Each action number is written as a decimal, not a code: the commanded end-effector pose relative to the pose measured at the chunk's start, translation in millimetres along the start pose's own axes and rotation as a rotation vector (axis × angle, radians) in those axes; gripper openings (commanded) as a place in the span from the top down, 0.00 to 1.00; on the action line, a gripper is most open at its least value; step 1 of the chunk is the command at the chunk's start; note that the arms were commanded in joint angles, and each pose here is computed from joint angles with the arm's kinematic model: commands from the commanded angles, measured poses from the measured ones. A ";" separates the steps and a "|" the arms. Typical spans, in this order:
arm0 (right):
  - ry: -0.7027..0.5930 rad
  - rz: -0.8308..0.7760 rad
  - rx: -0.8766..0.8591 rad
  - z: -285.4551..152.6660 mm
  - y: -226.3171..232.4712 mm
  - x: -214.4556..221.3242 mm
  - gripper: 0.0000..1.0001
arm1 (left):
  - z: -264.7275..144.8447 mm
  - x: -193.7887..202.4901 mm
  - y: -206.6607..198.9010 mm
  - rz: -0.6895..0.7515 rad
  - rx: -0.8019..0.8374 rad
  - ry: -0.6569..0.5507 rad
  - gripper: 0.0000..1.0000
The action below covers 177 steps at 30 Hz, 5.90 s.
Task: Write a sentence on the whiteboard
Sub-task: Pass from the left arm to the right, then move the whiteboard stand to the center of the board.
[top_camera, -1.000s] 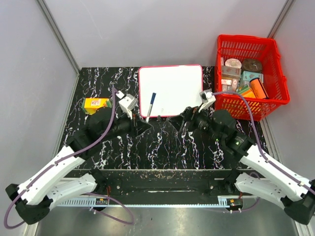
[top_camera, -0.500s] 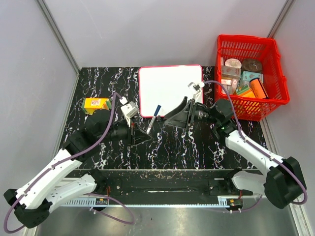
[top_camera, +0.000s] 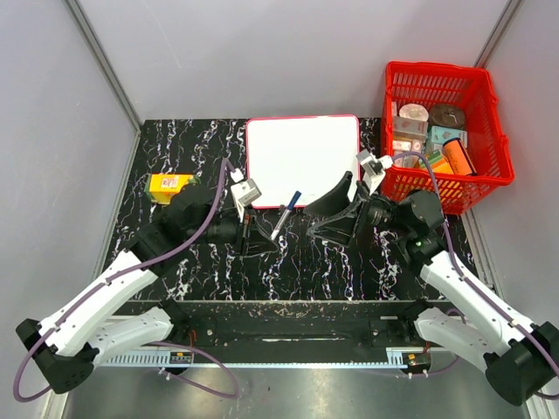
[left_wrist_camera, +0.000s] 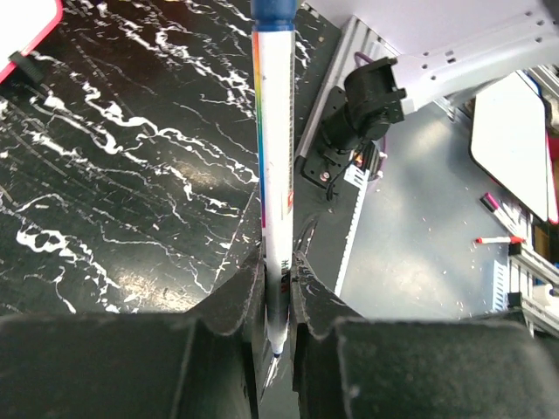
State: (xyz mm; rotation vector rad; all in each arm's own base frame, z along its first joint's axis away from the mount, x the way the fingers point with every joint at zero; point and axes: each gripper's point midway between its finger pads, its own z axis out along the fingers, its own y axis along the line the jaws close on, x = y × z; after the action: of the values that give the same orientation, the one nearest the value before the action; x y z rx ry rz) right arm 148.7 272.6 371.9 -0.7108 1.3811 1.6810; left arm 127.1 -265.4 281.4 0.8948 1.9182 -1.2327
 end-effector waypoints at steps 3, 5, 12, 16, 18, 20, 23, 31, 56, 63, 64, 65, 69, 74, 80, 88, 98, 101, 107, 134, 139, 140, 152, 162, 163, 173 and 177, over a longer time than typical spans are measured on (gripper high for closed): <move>0.041 0.003 0.016 9.7 -6.6 13.9 0.14 | -3.8 -30.5 -32.2 0.112 0.160 -0.058 1.00; 0.040 0.010 0.015 13.6 -8.0 15.0 0.16 | -5.1 -33.5 -35.8 0.121 0.172 -0.066 1.00; 0.032 0.039 -0.004 32.3 -8.0 16.7 0.29 | -2.9 -32.0 -44.5 0.117 0.225 -0.050 1.00; 0.024 0.058 -0.031 37.5 -4.4 17.6 0.32 | -1.7 -30.5 -44.1 0.114 0.222 -0.048 1.00; 0.025 0.058 -0.040 39.5 -0.8 18.5 0.34 | -0.9 -29.1 -43.7 0.109 0.223 -0.043 1.00; 0.024 0.063 -0.041 42.1 0.1 20.3 0.38 | 0.6 -28.2 -43.7 0.106 0.229 -0.042 1.00; 0.034 0.073 -0.049 46.0 1.5 24.9 0.46 | 2.3 -28.2 -46.2 0.106 0.242 -0.039 1.00; 0.027 0.079 -0.057 45.4 5.7 24.2 0.62 | 4.6 -25.4 -47.2 0.108 0.249 -0.031 1.00; 0.074 0.118 -0.054 42.6 -1.2 41.7 1.00 | 6.8 -25.7 -46.7 0.114 0.240 -0.031 1.00; 0.070 0.114 0.032 36.4 -13.1 47.2 1.00 | 5.9 -29.1 -38.3 0.115 0.178 -0.060 0.33; 0.052 0.107 0.067 35.7 -18.4 44.9 1.00 | 6.1 -29.1 -36.0 0.109 0.164 -0.063 0.27; 0.048 0.086 0.095 34.2 -23.4 45.0 1.00 | 6.1 -28.2 -34.8 0.106 0.157 -0.064 0.23; 0.034 0.074 0.305 18.2 -52.0 47.4 1.00 | 9.4 -27.5 -16.5 0.037 0.103 -0.075 0.13; -0.064 0.037 0.609 -13.5 -93.4 36.9 1.00 | 15.8 -20.2 26.3 -0.075 0.023 -0.108 0.09; -0.123 0.004 0.753 -43.5 -104.9 34.6 1.00 | 8.7 -19.6 112.3 -0.257 -0.177 -0.234 0.03; -0.127 -0.024 0.754 -48.0 -100.7 31.8 1.00 | -2.1 -35.1 225.3 -0.395 -0.451 -0.356 0.02; -0.113 -0.044 0.772 -58.6 -99.2 38.3 1.00 | 0.5 -63.9 334.4 -0.395 -0.520 -0.392 0.02; -0.115 -0.051 0.779 -60.8 -100.0 38.8 1.00 | 5.2 -71.2 358.5 -0.397 -0.472 -0.405 0.03; -0.092 -0.081 0.769 -61.9 -97.5 40.8 1.00 | 32.5 -88.7 370.5 -0.362 -0.224 -0.380 0.05; -0.142 -0.142 0.670 -66.8 -69.6 33.4 1.00 | 66.8 -48.3 383.9 -0.390 -0.015 -0.263 1.00; -0.146 -0.147 0.664 -66.5 -67.9 31.8 1.00 | 65.7 -35.7 371.7 -0.376 0.020 -0.255 1.00; -0.145 -0.146 0.662 -66.3 -67.2 31.4 1.00 | 65.4 -30.3 368.1 -0.372 0.029 -0.244 1.00; -0.141 -0.155 0.664 -66.6 -66.3 30.2 1.00 | 47.0 -11.9 309.4 -0.297 0.175 -0.276 1.00; -0.140 -0.146 0.661 -64.6 -66.1 29.2 1.00 | 36.1 -3.4 272.1 -0.277 0.267 -0.248 1.00; -0.141 -0.143 0.660 -63.9 -66.1 29.0 1.00 | 33.0 -7.5 265.3 -0.262 0.285 -0.259 1.00; -0.140 -0.135 0.657 -63.8 -65.9 30.3 1.00 | 42.5 10.8 233.1 -0.278 0.378 -0.221 1.00; -0.141 -0.136 0.664 -65.9 -65.1 30.0 1.00 | 41.2 13.5 224.9 -0.273 0.378 -0.221 1.00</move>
State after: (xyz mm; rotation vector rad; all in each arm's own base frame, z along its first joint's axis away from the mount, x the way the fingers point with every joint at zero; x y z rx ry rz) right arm 187.8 220.4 278.6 -0.2816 1.6749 1.0231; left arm 338.8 -227.6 115.6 0.2808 1.9655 -1.9300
